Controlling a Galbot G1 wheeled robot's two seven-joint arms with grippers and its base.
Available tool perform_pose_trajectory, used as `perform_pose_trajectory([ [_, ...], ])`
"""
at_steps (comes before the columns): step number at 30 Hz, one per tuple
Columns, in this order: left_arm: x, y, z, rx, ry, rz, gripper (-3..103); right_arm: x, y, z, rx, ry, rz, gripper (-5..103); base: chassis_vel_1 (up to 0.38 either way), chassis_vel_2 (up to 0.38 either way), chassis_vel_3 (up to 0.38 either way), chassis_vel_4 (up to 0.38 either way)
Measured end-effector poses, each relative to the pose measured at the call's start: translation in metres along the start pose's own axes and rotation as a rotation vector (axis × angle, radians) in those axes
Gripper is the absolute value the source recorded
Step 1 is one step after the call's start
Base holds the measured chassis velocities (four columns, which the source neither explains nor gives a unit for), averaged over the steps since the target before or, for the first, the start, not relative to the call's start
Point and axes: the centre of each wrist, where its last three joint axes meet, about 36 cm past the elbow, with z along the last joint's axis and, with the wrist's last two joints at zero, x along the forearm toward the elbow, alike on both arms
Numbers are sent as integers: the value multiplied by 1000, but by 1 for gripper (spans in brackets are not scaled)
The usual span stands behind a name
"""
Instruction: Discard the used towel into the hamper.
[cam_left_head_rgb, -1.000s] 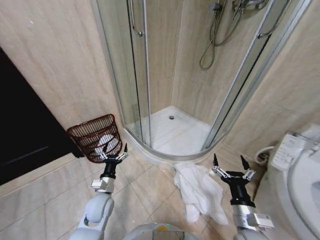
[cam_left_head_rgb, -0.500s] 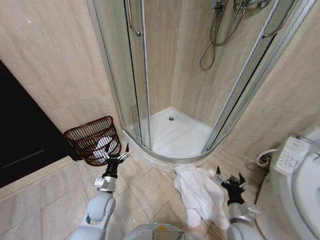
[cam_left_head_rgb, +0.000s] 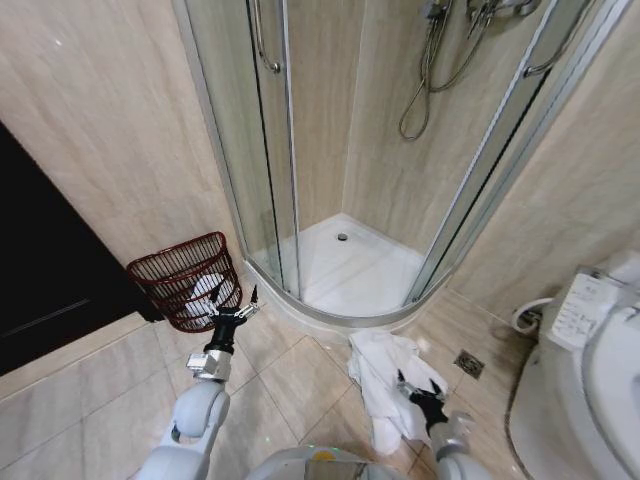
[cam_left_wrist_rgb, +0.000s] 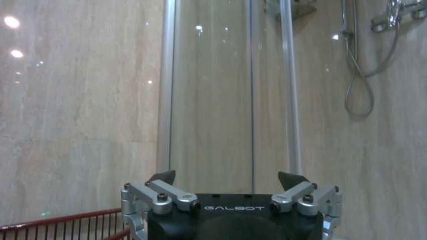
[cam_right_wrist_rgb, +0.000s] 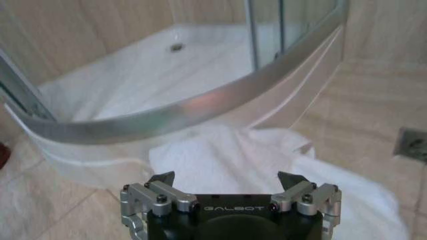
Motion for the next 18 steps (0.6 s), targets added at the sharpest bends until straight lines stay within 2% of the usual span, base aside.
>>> perform_pose_trajectory([
  [7,-1,10,-1,-1,-11,-17,100,-40,-1,8,19,91,27,100,0,0,0,0],
  [15,-5,17,1,-4,-13,-18,100,-73,-12,24,73,184,133,100,0,0,0,0],
  [18,-6,18,1,-5,-17,-17,100,-82,-17,29,71,213,170,100,0,0,0,0],
])
